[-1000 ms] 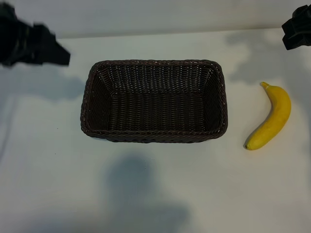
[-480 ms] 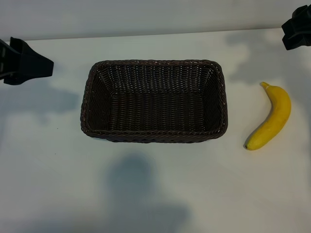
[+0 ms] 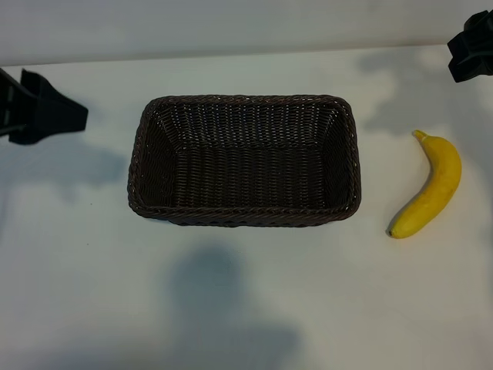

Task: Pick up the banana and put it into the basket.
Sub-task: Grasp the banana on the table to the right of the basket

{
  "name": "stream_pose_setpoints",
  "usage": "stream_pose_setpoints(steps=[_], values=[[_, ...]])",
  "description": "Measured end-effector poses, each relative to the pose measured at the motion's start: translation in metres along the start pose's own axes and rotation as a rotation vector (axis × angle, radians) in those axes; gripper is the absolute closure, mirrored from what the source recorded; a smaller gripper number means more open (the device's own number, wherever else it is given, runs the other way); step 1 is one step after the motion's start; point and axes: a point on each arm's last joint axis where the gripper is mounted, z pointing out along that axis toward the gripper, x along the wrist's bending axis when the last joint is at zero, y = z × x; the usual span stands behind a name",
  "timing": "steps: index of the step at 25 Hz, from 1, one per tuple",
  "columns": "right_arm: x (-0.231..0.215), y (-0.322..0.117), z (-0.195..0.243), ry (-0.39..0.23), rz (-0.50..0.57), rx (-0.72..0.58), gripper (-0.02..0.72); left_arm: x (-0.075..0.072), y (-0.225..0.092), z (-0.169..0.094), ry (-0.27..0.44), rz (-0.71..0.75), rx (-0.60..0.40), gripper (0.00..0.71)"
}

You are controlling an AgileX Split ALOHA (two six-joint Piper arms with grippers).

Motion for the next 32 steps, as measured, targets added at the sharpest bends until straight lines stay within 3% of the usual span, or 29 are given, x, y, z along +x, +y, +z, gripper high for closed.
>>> stream_pose_setpoints(steps=[5, 13, 22, 32], values=[[0.000, 0.000, 0.001, 0.002, 0.000, 0.008, 0.152, 0.001, -0.005, 0.004, -0.003, -0.003, 0.027, 0.121], [-0.008, 0.004, 0.042, 0.010, 0.080, 0.119, 0.052, 0.003, -0.004, 0.004, 0.020, 0.011, 0.010, 0.121], [-0.027, 0.002, 0.081, -0.137, 0.211, 0.220, 0.051, 0.004, -0.002, 0.004, 0.028, 0.012, -0.005, 0.121], [-0.023, -0.029, 0.117, -0.097, 0.259, 0.277, 0.066, 0.005, -0.003, 0.004, 0.043, 0.023, 0.001, 0.122]])
